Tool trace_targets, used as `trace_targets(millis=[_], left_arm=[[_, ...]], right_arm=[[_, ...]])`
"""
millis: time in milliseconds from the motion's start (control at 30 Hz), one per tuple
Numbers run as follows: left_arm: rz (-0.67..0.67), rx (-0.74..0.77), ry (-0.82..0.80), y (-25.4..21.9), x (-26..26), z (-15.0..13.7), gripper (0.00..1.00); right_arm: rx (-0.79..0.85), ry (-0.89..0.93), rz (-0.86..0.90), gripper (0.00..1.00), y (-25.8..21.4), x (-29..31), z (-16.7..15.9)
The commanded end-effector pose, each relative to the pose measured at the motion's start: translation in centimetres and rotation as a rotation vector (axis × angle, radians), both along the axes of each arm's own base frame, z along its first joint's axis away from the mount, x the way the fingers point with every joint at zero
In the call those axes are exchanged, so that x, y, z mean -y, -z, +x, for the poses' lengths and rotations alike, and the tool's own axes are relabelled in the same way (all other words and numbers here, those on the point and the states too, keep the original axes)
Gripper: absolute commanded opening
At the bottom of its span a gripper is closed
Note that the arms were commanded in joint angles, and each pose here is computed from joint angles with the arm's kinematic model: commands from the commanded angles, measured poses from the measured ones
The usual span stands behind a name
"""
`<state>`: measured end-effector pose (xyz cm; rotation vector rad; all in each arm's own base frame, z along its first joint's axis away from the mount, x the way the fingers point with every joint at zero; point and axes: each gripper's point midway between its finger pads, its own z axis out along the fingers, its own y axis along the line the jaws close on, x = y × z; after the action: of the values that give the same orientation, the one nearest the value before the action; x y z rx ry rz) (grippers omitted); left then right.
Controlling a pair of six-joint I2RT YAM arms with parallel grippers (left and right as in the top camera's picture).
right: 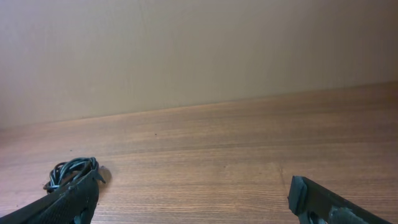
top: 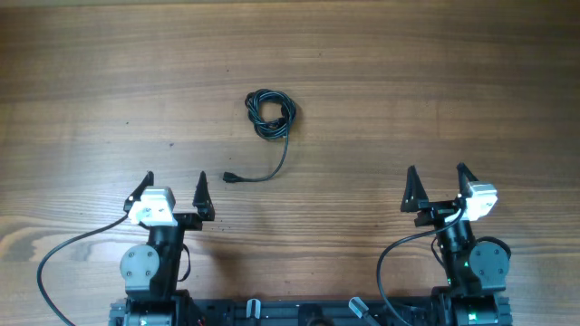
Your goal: Untangle cables
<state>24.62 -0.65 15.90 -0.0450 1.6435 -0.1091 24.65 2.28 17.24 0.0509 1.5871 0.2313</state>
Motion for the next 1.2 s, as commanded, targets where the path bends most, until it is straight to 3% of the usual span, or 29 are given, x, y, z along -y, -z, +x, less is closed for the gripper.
trace_targets(millis=[0, 733, 1000, 1167], left_arm=[[0.018, 0.000, 0.008, 0.2, 0.1, 0.0, 1.00], [0.016, -0.067, 0.021, 1.4, 0.3, 0.2, 1.00], [0.012, -0.112, 0.066, -2.2, 1.0, 1.4, 1.00], [-0.006, -0.215, 0.135, -4.6, 2.2, 3.2, 1.00]], right_arm=[[0.009, 0.001, 0.008, 1.00, -0.2, 0.0, 0.0], [0.026, -0.057, 0.005, 1.00, -1.4, -1.0, -0.3], [0.018, -0.072, 0.004, 1.00, -4.2, -1.3, 0.0], [-0.005, -0.092, 0.005, 1.00, -6.7, -1.6, 0.6]])
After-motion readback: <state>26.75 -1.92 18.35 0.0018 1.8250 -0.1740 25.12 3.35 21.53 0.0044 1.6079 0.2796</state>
